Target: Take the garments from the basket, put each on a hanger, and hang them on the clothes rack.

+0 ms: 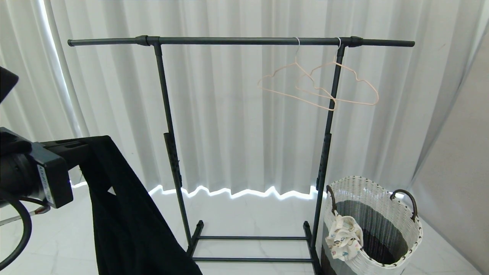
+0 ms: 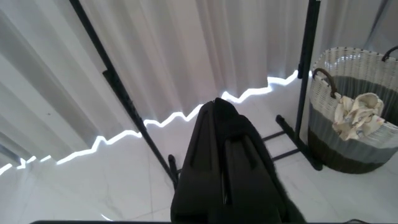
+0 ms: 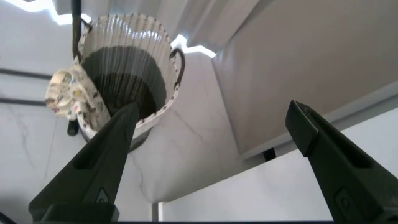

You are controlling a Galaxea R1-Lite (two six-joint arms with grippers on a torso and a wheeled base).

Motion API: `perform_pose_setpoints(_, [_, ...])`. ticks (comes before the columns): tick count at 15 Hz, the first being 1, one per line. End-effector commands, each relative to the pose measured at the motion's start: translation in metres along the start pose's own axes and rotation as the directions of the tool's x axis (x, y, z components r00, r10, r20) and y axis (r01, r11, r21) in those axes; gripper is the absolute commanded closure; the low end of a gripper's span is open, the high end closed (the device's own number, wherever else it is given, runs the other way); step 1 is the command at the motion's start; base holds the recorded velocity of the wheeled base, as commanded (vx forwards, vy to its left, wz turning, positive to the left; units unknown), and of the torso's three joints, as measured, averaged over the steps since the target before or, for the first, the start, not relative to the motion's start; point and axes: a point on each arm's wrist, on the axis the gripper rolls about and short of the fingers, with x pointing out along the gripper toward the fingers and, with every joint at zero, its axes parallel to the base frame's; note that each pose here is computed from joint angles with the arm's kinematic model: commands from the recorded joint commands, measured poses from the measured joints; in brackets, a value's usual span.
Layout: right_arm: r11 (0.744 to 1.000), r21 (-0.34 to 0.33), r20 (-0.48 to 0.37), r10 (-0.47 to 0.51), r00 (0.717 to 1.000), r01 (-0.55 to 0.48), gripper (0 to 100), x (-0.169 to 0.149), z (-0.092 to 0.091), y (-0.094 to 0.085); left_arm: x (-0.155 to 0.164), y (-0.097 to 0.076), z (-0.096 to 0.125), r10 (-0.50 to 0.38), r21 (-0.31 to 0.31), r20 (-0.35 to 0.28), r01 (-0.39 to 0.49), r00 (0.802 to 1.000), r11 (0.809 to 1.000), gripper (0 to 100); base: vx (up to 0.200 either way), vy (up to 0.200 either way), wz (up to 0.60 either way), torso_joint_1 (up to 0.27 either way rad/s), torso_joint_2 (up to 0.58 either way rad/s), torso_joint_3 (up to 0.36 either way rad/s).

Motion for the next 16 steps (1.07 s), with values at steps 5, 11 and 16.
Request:
perform_pose_setpoints(5, [1.000,0.009,0.018,-0.006,1.000,0.006,0,0.001,0.003,0.000,0.000,-0.001,-0.010,0.003,0.001,-0.029,-0.003,1.000,1.000,100,0.000,0.000,0.00,0.150,-0.42,-0.268])
perform_pose_setpoints(11, [1.000,0.025,0.066,-0.004,0.998,0.002,0,0.008,0.013,0.000,-0.008,0.002,-0.011,0.034,0.060,-0.010,-0.033,0.999,0.998,100,0.000,0.000,0.00,0.191,-0.46,-0.284])
perform_pose_setpoints(16, [1.000,0.029,0.088,-0.010,0.996,0.007,0,0.009,0.016,-0.001,-0.011,0.003,-0.010,0.039,0.061,-0.002,-0.039,0.999,0.997,100,0.000,0.000,0.00,0.213,-0.49,-0.281])
